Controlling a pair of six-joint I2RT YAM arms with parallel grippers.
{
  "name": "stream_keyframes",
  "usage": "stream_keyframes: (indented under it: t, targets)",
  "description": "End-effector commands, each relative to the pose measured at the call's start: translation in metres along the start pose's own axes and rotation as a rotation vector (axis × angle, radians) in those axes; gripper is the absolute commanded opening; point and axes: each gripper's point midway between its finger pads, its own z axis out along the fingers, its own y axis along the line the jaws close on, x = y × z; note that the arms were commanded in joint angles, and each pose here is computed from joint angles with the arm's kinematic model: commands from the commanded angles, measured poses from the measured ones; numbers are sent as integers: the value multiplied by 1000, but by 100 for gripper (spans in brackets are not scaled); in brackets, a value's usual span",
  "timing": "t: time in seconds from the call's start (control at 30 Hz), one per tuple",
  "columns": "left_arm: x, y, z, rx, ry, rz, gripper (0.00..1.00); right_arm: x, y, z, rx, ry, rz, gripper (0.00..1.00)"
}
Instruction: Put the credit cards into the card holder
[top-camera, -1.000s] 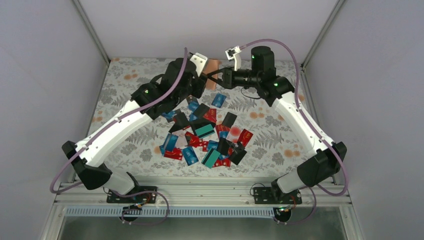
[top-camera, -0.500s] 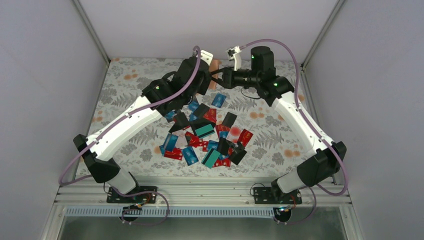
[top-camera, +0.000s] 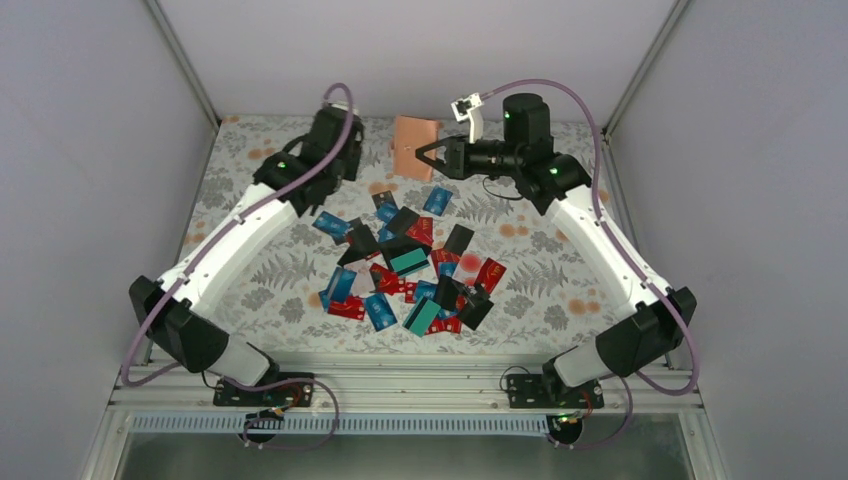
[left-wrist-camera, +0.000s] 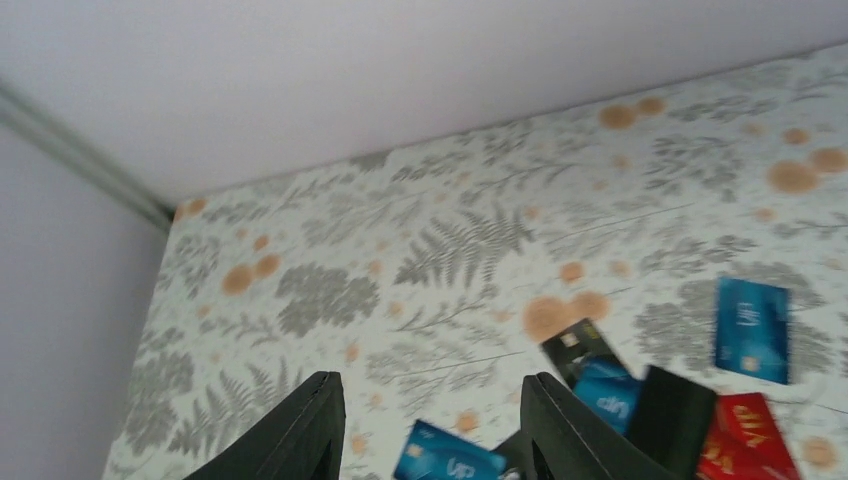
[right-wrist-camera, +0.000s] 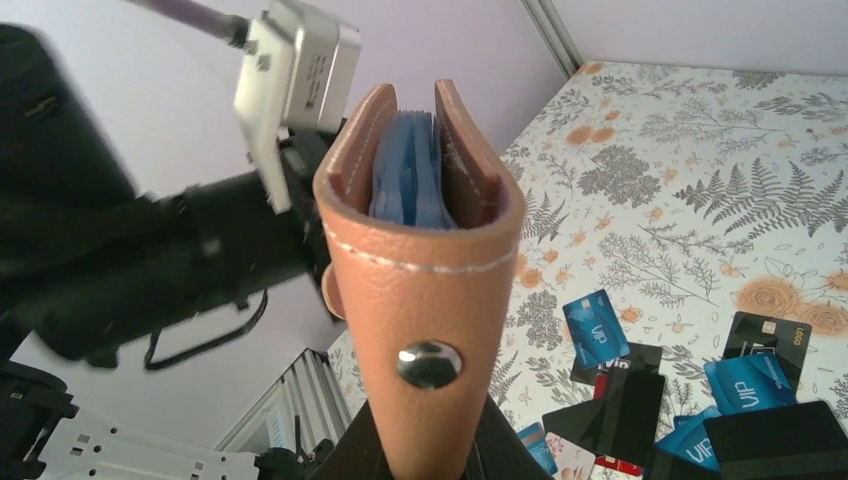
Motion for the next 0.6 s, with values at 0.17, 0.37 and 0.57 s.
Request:
stream_keyframes:
  t: [0.17,0.37,0.57]
  targets:
    - [-9,31,-29,242,-110,-126,53,-6,-22,-8,78,-33,0,4]
    - [-7,7,-65,469,-200,-148,64,-1,-48,0,90,-22,8,4]
    - [2,-6,-94,614,-226,-162,75,18,-62,4,73,-8,33,4]
